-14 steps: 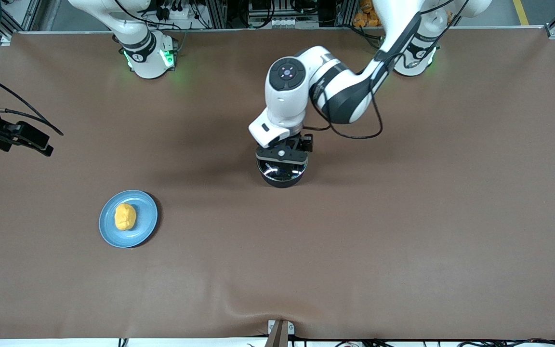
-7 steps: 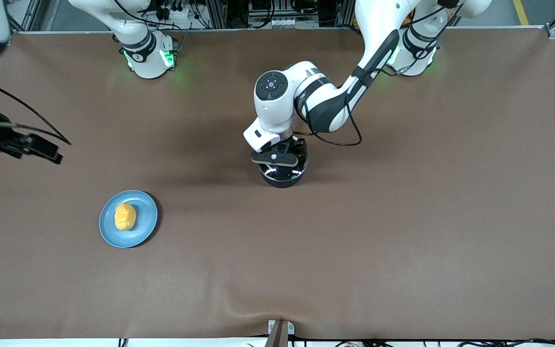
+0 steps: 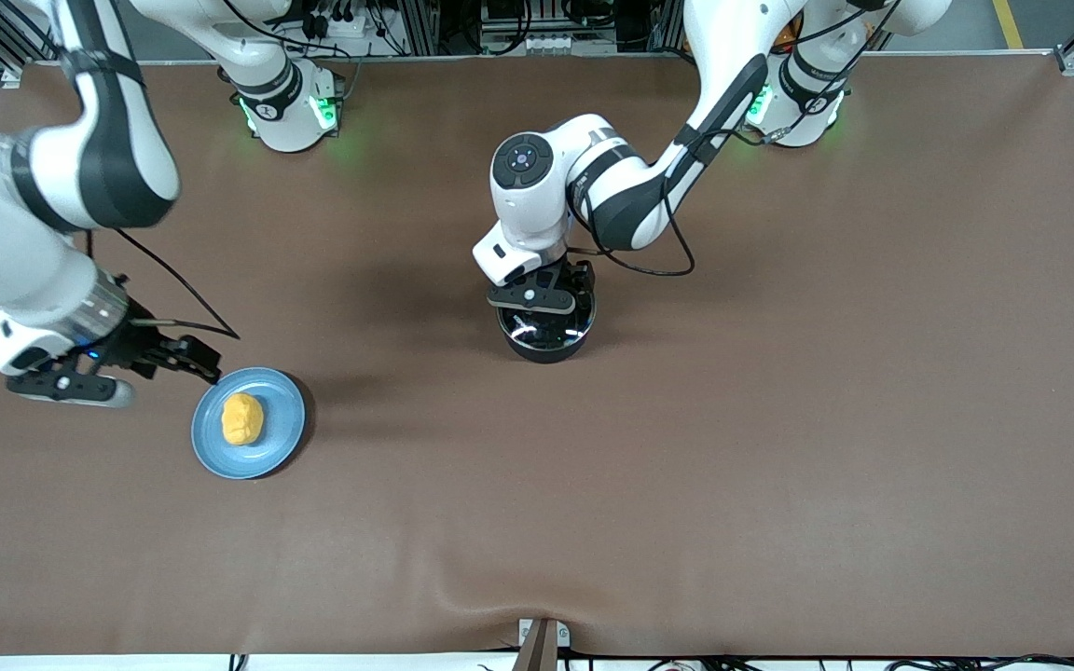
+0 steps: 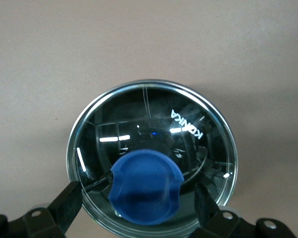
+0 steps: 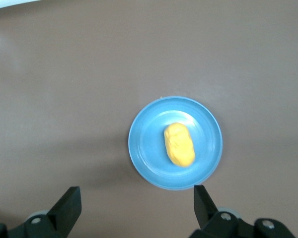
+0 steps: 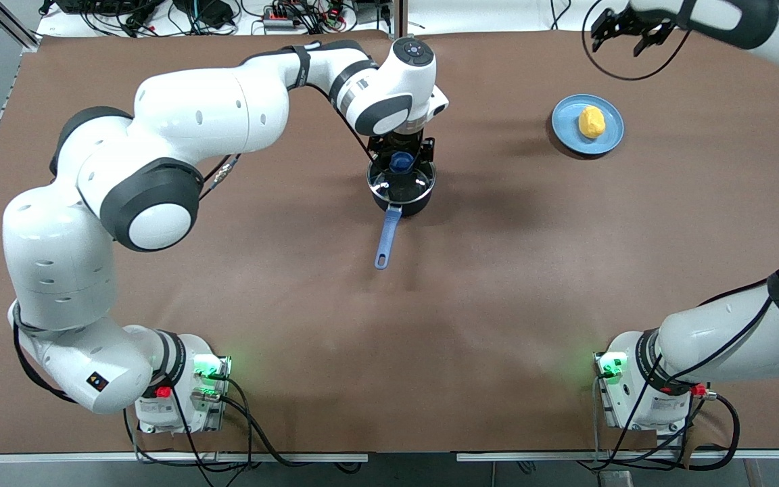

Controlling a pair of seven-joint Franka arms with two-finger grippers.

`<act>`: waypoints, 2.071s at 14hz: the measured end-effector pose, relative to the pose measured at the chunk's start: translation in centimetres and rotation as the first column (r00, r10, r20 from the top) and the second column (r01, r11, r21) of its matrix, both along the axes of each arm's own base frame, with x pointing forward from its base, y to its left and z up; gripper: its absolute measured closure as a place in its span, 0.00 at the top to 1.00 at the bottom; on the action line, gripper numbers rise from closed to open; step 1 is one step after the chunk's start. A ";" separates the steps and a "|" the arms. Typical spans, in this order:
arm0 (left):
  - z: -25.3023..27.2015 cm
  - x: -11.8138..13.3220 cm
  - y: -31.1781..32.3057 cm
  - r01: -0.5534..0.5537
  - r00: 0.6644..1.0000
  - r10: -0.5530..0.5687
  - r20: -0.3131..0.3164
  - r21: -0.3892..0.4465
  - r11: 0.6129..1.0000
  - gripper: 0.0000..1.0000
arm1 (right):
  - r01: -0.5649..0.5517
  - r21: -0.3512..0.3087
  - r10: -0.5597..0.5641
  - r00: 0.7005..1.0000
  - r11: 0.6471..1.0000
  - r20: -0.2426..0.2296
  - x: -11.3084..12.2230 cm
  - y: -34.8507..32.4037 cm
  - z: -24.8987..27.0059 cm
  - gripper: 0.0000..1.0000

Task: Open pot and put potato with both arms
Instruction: 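Lower the right gripper onto the yellow potato and grasp it, then lift the lid away with the left gripper while the right gripper carries the potato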

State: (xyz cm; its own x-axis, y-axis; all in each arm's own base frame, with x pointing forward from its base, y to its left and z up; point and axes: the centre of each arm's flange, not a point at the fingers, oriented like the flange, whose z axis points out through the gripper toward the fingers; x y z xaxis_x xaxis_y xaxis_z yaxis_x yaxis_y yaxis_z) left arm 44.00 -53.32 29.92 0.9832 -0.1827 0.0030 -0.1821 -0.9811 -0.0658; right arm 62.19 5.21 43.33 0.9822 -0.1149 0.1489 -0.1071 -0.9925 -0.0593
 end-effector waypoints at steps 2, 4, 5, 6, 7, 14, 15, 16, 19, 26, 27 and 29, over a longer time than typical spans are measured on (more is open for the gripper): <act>-0.3 -0.6 -0.3 0.011 1.000 -0.011 -0.003 0.005 1.000 0.98 | -0.021 -0.003 0.021 1.000 1.000 0.022 -0.1 -0.2 -4.2 1.00; -0.4 -0.9 -0.4 0.015 1.000 -0.015 -0.005 0.008 1.000 0.92 | -0.030 -0.006 0.030 1.000 1.000 0.004 -0.3 -0.8 -7.9 1.00; -0.5 -0.9 -0.4 0.016 1.000 -0.016 -0.005 0.009 1.000 0.92 | -0.028 -0.007 0.028 1.000 1.000 -0.001 -0.1 -1.2 -9.0 1.00; -0.5 -0.9 -0.4 0.016 1.000 -0.016 -0.005 0.009 1.000 0.83 | -0.024 -0.008 0.024 1.000 1.000 -0.002 0.1 -1.7 -10.0 1.00; -0.5 -0.9 -0.4 0.017 1.000 -0.017 -0.006 0.009 1.000 0.76 | -0.015 -0.007 0.015 1.000 1.000 -0.010 0.2 -2.3 -10.9 1.00; -0.6 -1.0 -0.3 0.028 1.000 -0.028 -0.008 0.012 1.000 0.65 | 0.024 -0.001 -0.024 0.996 1.000 -0.083 -0.4 -5.3 -19.2 1.00; -0.6 -1.0 -0.3 0.028 1.000 -0.028 -0.008 0.012 1.000 0.65 | 0.023 0.000 -0.023 0.997 1.000 -0.080 -0.5 -5.2 -20.0 1.00; -0.6 -0.9 -0.3 0.028 1.000 -0.028 -0.007 0.012 1.000 0.61 | 0.019 0.000 -0.019 0.997 1.000 -0.073 -0.5 -5.2 -20.7 1.00; -0.6 -1.0 -0.3 0.028 1.000 -0.028 -0.007 0.012 1.000 0.61 | -0.004 -0.002 0.004 0.998 1.000 -0.061 -0.5 -5.3 -22.8 1.00; 1.5 -0.6 0.2 0.019 1.000 -0.019 0.004 0.016 1.000 0.61 | -0.010 -0.002 0.010 0.998 1.000 -0.058 -0.6 -5.3 -23.8 0.69; 2.7 -0.6 0.5 0.012 1.000 -0.012 0.003 0.021 1.000 0.61 | -0.014 0.000 0.014 0.998 1.000 -0.056 -0.5 -5.1 -23.8 0.59; 5.8 -0.1 1.7 -0.012 1.000 0.012 0.002 0.023 1.000 0.61 | -0.023 0.006 0.023 0.998 1.000 -0.052 -0.4 -4.4 -23.7 0.54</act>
State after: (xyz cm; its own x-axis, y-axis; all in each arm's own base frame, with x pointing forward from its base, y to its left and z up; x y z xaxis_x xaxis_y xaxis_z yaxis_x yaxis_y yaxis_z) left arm 43.88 -51.64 35.72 0.9853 -0.1707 0.0008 -0.1700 -0.9814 -0.0889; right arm 61.74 0.77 19.66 0.9910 -0.0931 0.0966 -0.0876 -0.9944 -0.0597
